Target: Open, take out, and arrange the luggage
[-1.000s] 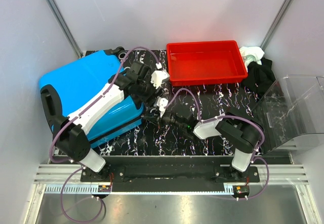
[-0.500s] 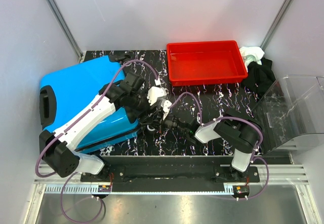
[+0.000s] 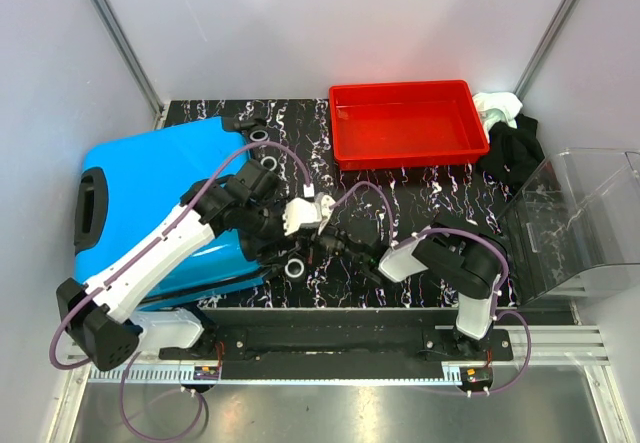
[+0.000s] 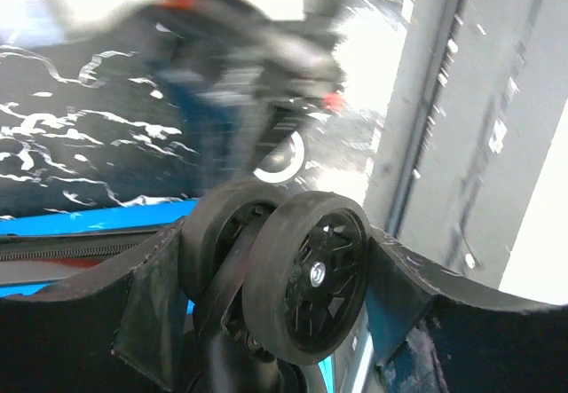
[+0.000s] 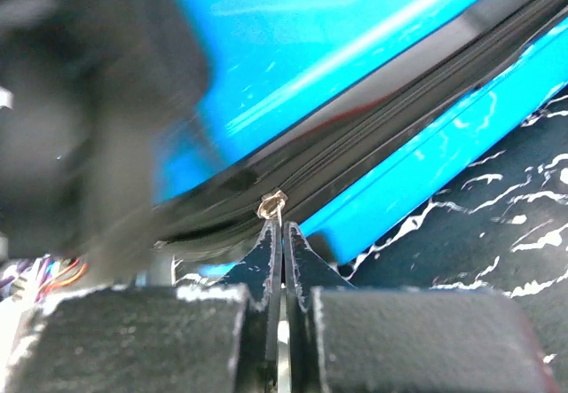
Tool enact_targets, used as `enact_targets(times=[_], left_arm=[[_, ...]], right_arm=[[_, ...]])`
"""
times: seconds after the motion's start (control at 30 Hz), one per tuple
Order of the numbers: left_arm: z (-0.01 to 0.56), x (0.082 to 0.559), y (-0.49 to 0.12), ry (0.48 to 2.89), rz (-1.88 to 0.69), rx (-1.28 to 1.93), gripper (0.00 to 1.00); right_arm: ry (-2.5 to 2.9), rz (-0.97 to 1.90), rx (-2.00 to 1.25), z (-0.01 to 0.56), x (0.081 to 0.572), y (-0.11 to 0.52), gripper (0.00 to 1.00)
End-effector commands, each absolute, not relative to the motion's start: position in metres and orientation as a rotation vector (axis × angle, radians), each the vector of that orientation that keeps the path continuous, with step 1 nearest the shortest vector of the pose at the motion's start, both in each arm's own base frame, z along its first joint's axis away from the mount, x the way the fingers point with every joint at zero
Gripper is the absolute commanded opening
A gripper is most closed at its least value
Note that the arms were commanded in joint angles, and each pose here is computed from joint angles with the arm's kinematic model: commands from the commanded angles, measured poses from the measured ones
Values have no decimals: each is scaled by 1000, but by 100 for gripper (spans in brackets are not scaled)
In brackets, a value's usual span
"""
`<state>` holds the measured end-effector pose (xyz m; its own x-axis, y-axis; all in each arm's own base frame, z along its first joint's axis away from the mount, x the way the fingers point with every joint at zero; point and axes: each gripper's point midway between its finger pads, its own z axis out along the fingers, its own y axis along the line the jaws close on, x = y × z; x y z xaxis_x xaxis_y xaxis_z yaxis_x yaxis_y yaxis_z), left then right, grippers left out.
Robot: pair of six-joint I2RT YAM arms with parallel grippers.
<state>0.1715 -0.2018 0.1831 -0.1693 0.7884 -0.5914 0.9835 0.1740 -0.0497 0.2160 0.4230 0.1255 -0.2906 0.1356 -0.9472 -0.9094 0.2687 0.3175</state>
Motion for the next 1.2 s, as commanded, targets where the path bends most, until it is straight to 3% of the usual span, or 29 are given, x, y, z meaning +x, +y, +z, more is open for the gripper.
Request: enact_targets(times=[0.0, 0.17, 0.3, 0.47, 0.7, 1.17], left_arm=[[213, 103, -188, 1944, -758, 1838, 0], [197, 79, -162, 1971, -744, 2012, 0], [206, 70, -145, 1786, -650, 2152, 0], [215, 68, -135, 1703, -537, 2214, 0], [208, 62, -138, 1683, -575, 2266, 0], [205, 60, -137, 1684, -581, 2275, 0]], right_arm=[[1634, 1002, -668, 100, 268, 411, 0], [1663, 991, -613, 108, 297, 418, 0], [1701, 937, -547, 111, 330, 410, 0], [1742, 925, -468, 118, 377, 408, 0], [1788, 895, -424, 128, 444, 408, 0], [1780, 956, -414, 126, 484, 428, 0]])
